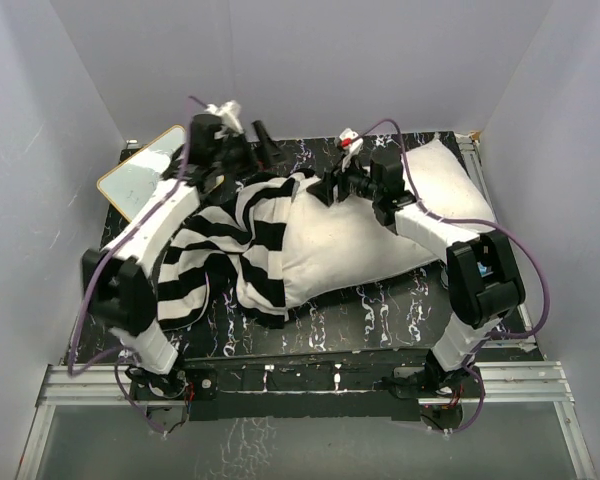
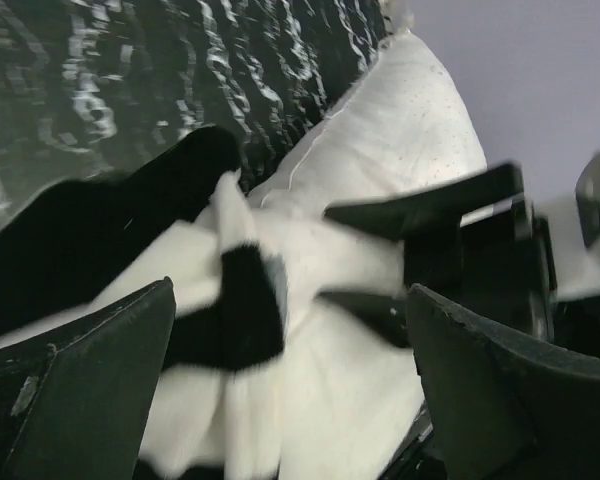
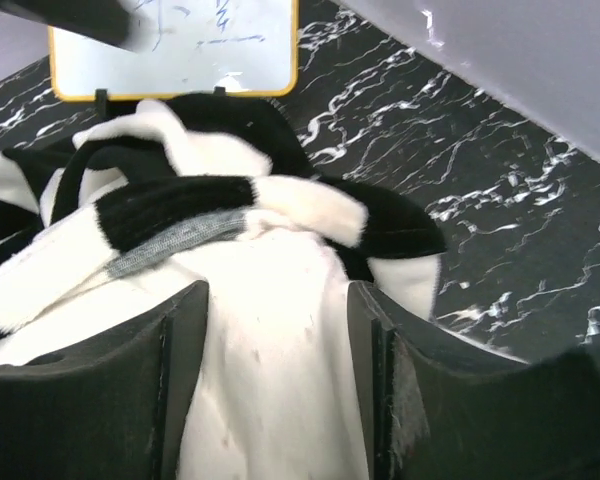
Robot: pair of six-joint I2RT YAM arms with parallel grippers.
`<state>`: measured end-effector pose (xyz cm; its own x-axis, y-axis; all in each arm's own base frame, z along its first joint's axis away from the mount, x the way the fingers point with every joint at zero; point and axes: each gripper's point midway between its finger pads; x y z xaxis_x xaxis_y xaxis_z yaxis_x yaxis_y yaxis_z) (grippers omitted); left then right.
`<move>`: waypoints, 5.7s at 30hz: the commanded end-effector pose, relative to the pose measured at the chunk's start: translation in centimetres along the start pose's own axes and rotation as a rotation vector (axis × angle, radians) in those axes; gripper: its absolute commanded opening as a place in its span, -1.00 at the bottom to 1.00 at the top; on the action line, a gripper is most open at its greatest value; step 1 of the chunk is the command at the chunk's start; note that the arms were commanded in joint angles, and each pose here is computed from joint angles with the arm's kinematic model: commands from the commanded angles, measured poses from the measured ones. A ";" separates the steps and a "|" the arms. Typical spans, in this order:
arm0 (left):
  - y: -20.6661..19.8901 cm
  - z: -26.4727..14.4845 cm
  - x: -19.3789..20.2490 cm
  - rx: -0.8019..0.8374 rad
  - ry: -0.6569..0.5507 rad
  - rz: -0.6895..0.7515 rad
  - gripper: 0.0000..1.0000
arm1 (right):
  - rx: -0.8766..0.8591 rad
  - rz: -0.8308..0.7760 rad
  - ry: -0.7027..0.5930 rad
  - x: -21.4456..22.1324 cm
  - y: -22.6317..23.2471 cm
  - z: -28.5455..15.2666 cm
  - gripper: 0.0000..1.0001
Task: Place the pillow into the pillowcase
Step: Stuff the pillow into the pillowcase.
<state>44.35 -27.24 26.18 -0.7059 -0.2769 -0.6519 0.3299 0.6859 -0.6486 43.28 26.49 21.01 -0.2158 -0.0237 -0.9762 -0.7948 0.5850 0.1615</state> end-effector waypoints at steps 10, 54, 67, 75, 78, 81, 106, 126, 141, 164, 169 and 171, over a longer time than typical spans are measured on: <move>-0.5 -15.5 14.8 0.000 -0.026 -0.019 0.53 | -0.386 -0.513 0.131 -6.9 5.9 -7.8 0.96; -4.3 -9.5 22.0 0.039 0.220 0.084 -0.90 | 0.055 -0.275 0.132 -3.6 4.8 1.6 -0.84; -9.4 -9.0 18.6 0.195 0.163 0.070 -0.86 | -0.212 -0.024 0.167 5.7 11.0 1.5 -0.84; -13.1 -12.0 17.5 0.362 0.132 0.042 -0.87 | -0.059 0.055 0.101 2.9 5.0 0.5 -0.84; -12.9 -11.6 18.3 0.373 0.169 0.048 -0.86 | -0.068 0.057 0.052 1.0 4.7 0.1 -0.84; -10.8 -9.9 20.3 0.318 0.225 0.046 -0.67 | -0.163 0.057 0.059 0.9 6.3 0.1 -0.83; -0.5 -17.0 28.4 0.042 0.265 -0.136 0.65 | -0.795 -0.730 0.143 2.9 15.6 -8.8 0.98; 6.8 -8.4 30.4 -0.061 0.052 -0.216 0.45 | -0.414 -0.756 0.210 9.3 11.8 -3.3 0.69; 4.7 -6.0 27.8 0.009 -0.016 -0.158 -0.88 | -0.190 -0.509 0.054 7.2 10.4 0.0 -0.79; -8.6 -8.3 24.4 0.394 0.164 -0.038 -1.00 | -0.225 0.103 0.135 7.1 9.7 5.2 -0.84; -6.4 -10.7 28.1 0.325 0.347 0.013 -0.32 | -0.587 0.061 0.238 10.6 14.9 2.3 -0.42; -5.7 -12.9 28.0 0.278 0.366 0.071 0.07 | -0.671 -0.011 0.252 10.6 15.8 1.0 -0.06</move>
<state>18.88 -31.97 13.70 -0.8525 -0.1107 -0.5108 0.3901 0.5158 -0.7628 33.52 36.37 13.69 -0.3676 -0.1722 -0.9139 -0.9185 0.2212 0.3278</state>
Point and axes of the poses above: each gripper's point midway between its finger pads, its own z axis out along the fingers, its own y axis along the line the jaws close on, x = y × z, and after that the axes turned 3 degrees about z, right-handed
